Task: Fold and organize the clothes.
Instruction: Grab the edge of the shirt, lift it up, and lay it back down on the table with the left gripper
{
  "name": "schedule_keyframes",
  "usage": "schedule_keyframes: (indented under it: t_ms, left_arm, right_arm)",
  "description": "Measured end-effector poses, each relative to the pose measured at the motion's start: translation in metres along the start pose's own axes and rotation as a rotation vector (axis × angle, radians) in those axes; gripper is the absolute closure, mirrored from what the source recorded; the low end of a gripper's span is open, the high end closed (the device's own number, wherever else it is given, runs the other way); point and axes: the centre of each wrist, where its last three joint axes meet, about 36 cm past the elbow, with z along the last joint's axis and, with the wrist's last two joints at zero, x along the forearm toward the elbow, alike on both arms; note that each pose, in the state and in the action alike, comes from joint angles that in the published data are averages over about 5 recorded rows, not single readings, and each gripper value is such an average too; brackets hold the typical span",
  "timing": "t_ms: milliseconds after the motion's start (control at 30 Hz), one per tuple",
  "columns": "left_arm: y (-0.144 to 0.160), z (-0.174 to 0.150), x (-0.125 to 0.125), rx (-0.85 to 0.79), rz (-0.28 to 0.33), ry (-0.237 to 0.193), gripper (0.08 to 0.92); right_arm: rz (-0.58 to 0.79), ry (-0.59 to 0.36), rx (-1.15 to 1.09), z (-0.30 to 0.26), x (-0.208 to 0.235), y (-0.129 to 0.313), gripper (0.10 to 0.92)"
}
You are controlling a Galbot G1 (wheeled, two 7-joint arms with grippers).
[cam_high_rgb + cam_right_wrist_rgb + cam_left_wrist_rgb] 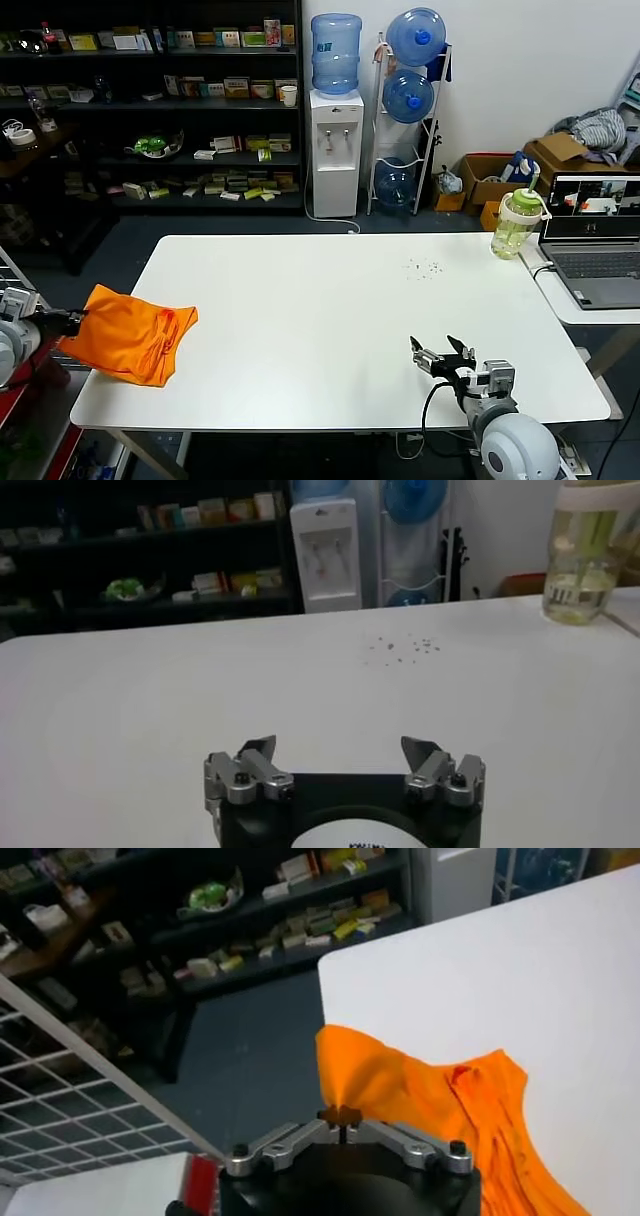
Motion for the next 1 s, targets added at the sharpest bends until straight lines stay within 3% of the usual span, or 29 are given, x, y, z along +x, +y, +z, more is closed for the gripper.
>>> schedule_keyframes:
  t_ms: [133, 300, 667, 800, 1000]
  left_arm:
    - [-0.026, -0.002, 0.005, 0.053, 0.059, -0.002, 0.905]
    - [-0.084, 0.0, 0.006, 0.179, 0.192, -0.003, 0.905]
    - [-0.241, -0.027, -0.039, 0.373, 0.477, 0.03, 0.905]
    - [-0.286, -0.048, -0.053, 0.377, 0.533, 0.034, 0.905]
    - [-0.33, -0.069, -0.064, 0.361, 0.556, 0.036, 0.905]
  right_arm:
    - [0.02, 0.005, -0.002, 0.003, 0.004, 0.001, 0.2]
    - [0.054, 0.017, -0.015, 0.009, 0.011, 0.001, 0.2]
    - [0.135, 0.046, -0.062, 0.03, 0.036, -0.004, 0.2]
    - [0.15, 0.057, -0.074, 0.035, 0.041, -0.004, 0.2]
    - [0.16, 0.066, -0.078, 0.037, 0.044, -0.005, 0.2]
